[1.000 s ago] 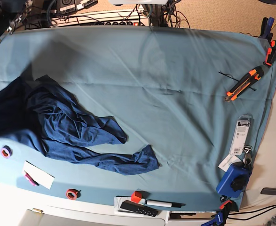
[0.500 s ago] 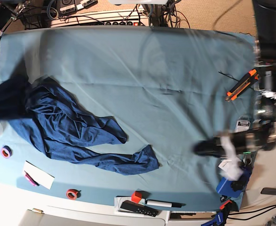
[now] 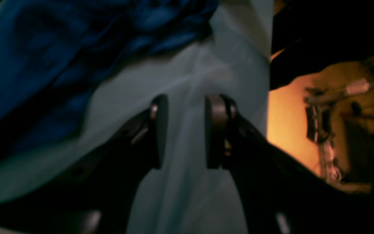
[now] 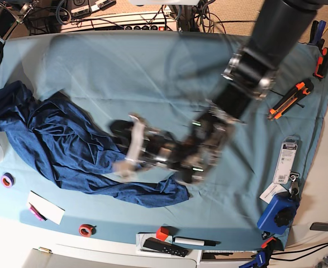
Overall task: Layout the t-shirt on the table in an organized manner, then fold the t-shirt properly
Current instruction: 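Reach the left gripper across and grasp the middle of the t-shirt, then drag the grasped fabric toward the left arm with the left gripper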
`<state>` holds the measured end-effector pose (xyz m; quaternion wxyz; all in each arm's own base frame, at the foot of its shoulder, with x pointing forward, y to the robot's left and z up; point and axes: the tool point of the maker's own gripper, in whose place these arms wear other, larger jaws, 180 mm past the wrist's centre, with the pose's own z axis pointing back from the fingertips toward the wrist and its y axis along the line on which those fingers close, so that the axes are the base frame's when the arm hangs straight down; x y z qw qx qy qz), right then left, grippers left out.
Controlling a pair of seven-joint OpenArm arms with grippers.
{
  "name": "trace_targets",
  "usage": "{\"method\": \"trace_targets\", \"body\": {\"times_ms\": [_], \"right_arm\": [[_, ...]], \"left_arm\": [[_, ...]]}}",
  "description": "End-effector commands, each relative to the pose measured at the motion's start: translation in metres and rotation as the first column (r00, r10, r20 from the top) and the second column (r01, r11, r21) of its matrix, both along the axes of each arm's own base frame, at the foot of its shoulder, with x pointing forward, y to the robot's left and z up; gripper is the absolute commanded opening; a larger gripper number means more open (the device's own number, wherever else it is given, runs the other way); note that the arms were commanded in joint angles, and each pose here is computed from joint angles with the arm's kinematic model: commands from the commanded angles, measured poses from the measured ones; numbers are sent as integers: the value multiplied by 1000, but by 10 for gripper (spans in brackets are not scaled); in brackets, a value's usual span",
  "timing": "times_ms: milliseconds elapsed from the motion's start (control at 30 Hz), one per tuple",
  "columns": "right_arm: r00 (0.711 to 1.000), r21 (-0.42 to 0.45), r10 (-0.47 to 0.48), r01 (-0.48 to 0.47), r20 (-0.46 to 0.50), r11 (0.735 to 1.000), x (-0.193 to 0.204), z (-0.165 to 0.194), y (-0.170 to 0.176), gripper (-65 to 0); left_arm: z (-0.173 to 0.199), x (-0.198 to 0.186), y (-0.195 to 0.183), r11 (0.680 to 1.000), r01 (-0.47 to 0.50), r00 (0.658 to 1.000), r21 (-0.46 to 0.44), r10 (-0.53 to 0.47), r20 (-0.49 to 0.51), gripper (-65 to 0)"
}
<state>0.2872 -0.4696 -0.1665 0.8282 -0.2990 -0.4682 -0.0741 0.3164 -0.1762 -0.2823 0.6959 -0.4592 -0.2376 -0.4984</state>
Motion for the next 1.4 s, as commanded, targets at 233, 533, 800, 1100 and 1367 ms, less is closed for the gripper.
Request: {"method": "trace_targets", "body": {"times_ms": [233,533,800,1100,1367], "right_arm": [[999,-36,0,2,42,999,3,19,-6,-650],[998,35,57,-58,27,998,9,9,7,-650],[982,154,183,-188,50,970,22,-26,48,-650],[935,254,323,-352,148,901,36,-25,87,-650],[825,228,505,-558,253,798,43,3,132,-650]], "left_arm": [[25,3,-66,998,57,918,-28,-41,395,-445],[-10,6,-75,993,-38,835,113,-30,549,-377],[-17,-20,-79,1000,-23,919,16,15,395,-377],[-8,-27,-80,982,-82,955,-171,126,267,-377],[3,-16,-81,969,-80,913,-233,166,374,-377]]}}
